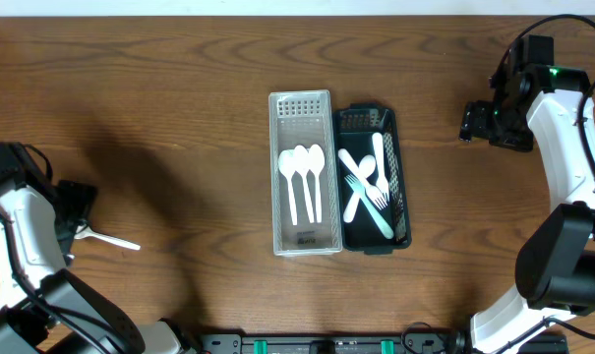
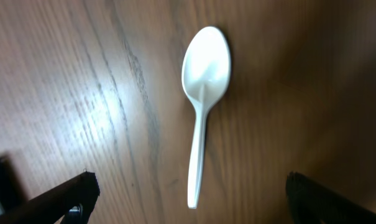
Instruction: Pack container
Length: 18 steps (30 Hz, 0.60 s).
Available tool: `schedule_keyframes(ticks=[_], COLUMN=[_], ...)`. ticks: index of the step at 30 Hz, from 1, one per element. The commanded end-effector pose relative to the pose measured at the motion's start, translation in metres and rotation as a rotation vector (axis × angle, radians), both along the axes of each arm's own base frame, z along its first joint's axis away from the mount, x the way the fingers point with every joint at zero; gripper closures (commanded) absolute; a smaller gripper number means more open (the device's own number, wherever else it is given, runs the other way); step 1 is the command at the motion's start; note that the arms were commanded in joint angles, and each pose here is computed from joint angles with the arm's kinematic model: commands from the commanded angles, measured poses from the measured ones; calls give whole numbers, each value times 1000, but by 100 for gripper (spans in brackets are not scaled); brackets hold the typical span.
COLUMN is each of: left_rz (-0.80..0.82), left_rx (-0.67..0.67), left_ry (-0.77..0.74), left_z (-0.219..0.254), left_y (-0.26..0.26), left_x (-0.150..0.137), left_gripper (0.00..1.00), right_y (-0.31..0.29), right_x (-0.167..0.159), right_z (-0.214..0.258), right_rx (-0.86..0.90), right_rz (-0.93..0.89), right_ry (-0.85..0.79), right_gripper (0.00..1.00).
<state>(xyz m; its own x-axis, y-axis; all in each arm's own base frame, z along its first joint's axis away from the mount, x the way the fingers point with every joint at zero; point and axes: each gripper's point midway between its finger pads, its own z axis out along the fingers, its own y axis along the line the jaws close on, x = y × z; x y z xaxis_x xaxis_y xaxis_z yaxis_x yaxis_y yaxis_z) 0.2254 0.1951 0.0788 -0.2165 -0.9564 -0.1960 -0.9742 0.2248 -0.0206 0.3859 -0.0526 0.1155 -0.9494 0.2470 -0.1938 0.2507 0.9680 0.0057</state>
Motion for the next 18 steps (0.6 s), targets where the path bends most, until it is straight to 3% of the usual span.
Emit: schedule_keyframes(ticks=[1, 18], left_rz=[-50, -120], left_rx=[-31, -102], left_ry=[24, 106], left_z=[-19, -80], left_y=[-5, -9], left_x=[-5, -8], left_gripper=[2, 2], right_y=[0, 0], right_x=[-1, -2], right_z=[-1, -1], right_rx=[0, 0], right_rz=[7, 10], right_ry=[6, 9], right_gripper=[22, 22])
